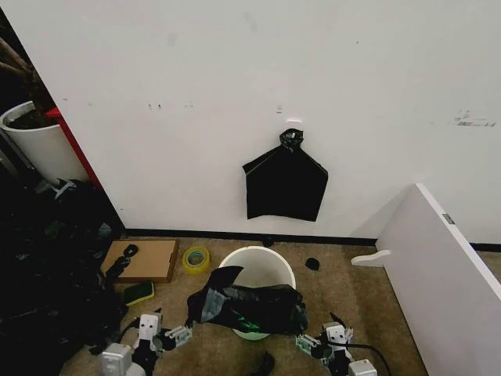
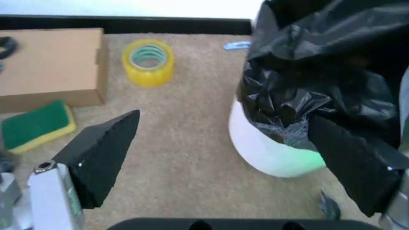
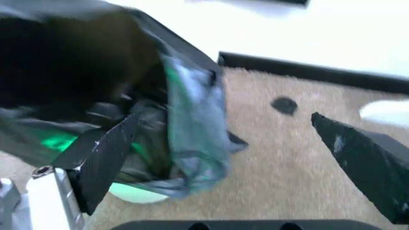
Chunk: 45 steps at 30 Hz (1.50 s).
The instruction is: Place the garbage bag over the trash bin.
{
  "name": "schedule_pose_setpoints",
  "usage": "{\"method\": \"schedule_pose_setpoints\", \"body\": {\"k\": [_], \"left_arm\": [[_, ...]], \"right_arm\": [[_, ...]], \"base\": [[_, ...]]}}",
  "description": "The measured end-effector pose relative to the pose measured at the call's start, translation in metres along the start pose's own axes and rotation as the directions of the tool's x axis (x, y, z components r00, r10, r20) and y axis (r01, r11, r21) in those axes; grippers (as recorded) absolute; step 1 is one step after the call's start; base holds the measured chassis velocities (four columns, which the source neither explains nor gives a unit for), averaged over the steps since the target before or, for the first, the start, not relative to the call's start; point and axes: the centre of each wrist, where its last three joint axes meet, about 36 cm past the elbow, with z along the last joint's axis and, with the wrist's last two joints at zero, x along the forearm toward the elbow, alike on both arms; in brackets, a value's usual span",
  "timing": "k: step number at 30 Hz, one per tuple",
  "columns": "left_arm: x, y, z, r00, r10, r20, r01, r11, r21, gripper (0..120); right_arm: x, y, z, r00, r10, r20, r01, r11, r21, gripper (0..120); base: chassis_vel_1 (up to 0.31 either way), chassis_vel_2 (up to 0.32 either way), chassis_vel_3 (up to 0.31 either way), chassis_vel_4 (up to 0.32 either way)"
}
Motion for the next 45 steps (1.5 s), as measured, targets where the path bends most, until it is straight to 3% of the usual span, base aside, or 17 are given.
{"method": "schedule_pose_setpoints", "body": {"k": [8,16,18,23,28,35,45], "left_arm": [[-0.005,0.012,0.007,0.991,0.133,0.003,-0.133,0.991,-0.022,100],[-0.009,0.030,0.002,0.986,0.142,0.085,-0.142,0.990,-0.013,100],[-0.002,0.034,0.000,0.975,0.173,0.141,-0.170,0.985,-0.027,100],[0.015,0.036,0.012,0.978,0.174,0.111,-0.160,0.979,-0.123,100],[0.021,0.034,0.019,0.982,0.151,0.109,-0.137,0.982,-0.127,100],[0.019,0.026,0.025,0.982,0.142,0.122,-0.129,0.986,-0.108,100],[0.015,0.006,0.026,0.972,0.162,0.168,-0.135,0.977,-0.162,100]], "right_arm": [[0.001,0.000,0.005,1.000,-0.014,0.013,0.014,1.000,0.019,100],[0.000,-0.001,0.006,1.000,-0.013,0.026,0.013,1.000,0.012,100],[0.000,0.000,0.006,0.998,-0.023,0.063,0.023,1.000,0.006,100],[0.006,0.006,-0.001,0.991,-0.066,0.114,0.066,0.998,0.002,100],[0.017,0.018,-0.007,0.968,-0.165,0.189,0.164,0.986,0.017,100],[0.007,0.032,-0.007,0.924,-0.297,0.241,0.259,0.950,0.177,100],[-0.014,0.064,-0.024,0.880,-0.392,0.268,0.387,0.919,0.077,100]], "base": [[0.000,0.000,0.000,0.000],[0.000,0.000,0.000,0.000],[0.000,0.000,0.000,0.000],[0.000,0.000,0.000,0.000],[0.000,0.000,0.000,0.000],[0.000,0.000,0.000,0.000],[0.000,0.000,0.000,0.000]]}}
